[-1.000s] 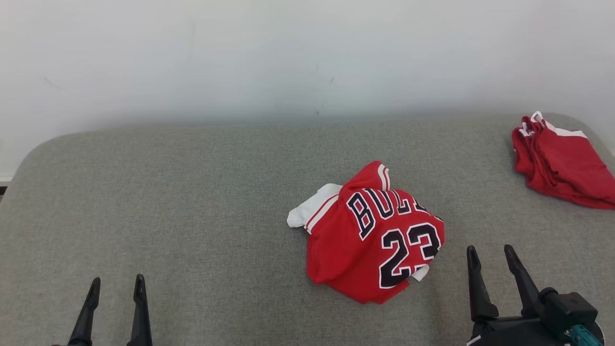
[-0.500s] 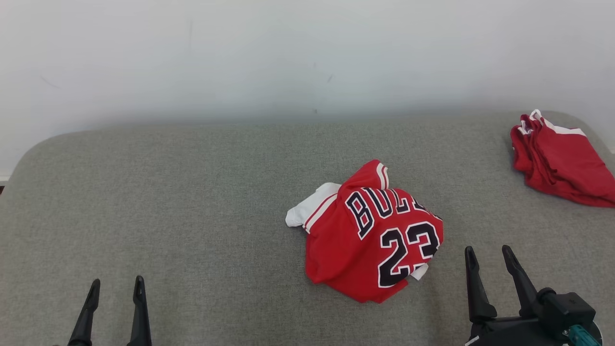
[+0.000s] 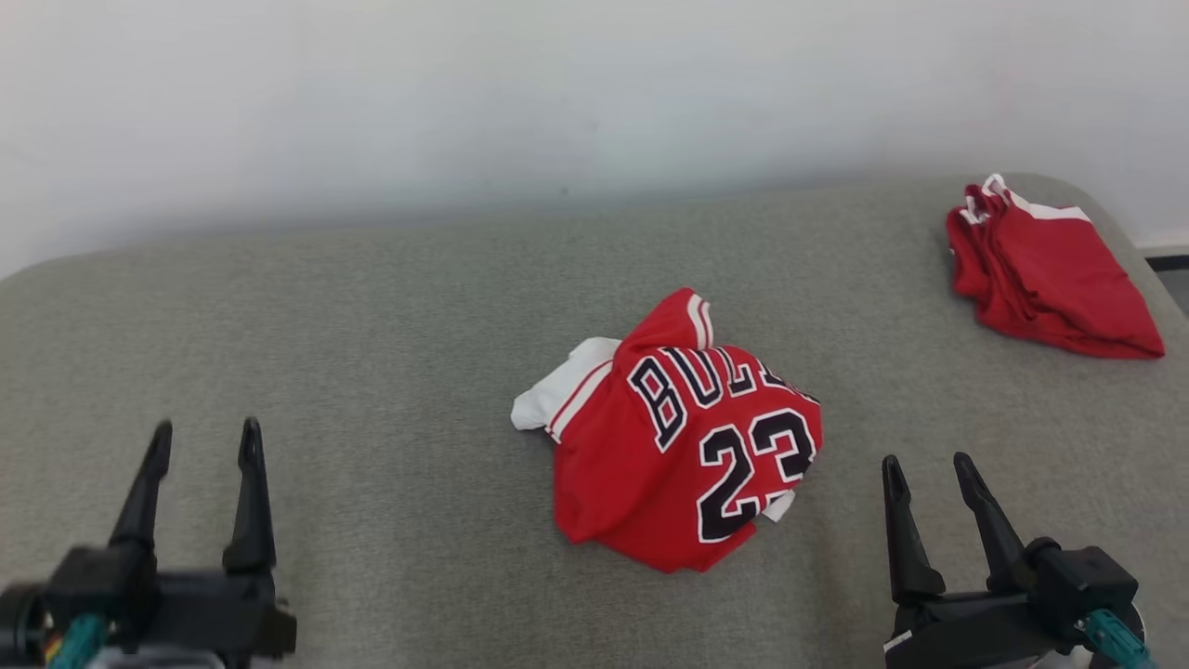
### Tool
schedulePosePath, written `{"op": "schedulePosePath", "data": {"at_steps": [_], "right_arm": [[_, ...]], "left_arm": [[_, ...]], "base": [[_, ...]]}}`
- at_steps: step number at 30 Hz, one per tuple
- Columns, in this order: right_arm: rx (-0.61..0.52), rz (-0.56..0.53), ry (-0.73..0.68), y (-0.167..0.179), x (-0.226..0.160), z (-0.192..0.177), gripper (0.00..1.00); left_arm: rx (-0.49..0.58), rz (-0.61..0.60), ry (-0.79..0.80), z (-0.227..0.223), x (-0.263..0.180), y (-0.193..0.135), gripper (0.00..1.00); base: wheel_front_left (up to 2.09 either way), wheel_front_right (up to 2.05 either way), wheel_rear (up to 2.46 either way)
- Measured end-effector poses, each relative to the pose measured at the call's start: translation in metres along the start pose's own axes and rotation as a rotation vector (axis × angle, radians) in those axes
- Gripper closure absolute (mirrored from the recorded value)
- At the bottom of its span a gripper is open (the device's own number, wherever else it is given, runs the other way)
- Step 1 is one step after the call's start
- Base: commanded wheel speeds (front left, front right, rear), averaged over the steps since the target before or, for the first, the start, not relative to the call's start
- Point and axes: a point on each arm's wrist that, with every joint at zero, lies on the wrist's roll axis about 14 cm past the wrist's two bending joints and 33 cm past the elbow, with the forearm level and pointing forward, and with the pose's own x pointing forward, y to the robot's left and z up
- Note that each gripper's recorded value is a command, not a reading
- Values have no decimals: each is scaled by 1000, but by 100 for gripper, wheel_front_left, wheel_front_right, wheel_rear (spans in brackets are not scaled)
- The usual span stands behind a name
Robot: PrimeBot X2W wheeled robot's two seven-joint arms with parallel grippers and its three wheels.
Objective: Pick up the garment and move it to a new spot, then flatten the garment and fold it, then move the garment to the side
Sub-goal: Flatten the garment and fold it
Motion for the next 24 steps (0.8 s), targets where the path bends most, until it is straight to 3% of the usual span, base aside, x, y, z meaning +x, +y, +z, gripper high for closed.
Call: {"op": "schedulePosePath", "data": {"at_steps": [11, 19, 24], "right_arm": [[25, -120, 9, -36, -12, -9, 0], [22, -216, 34, -65, -25, -18, 0], [13, -255, 58, -76, -31, -24, 0]], "left_arm": [[16, -274, 16, 1, 89, -82, 0], [-7, -451, 151, -42, 114, -144, 0], [-17, -510, 264, -80, 114, -166, 0]], "base": [[0, 0, 0], [0, 0, 0], [0, 0, 0]]}}
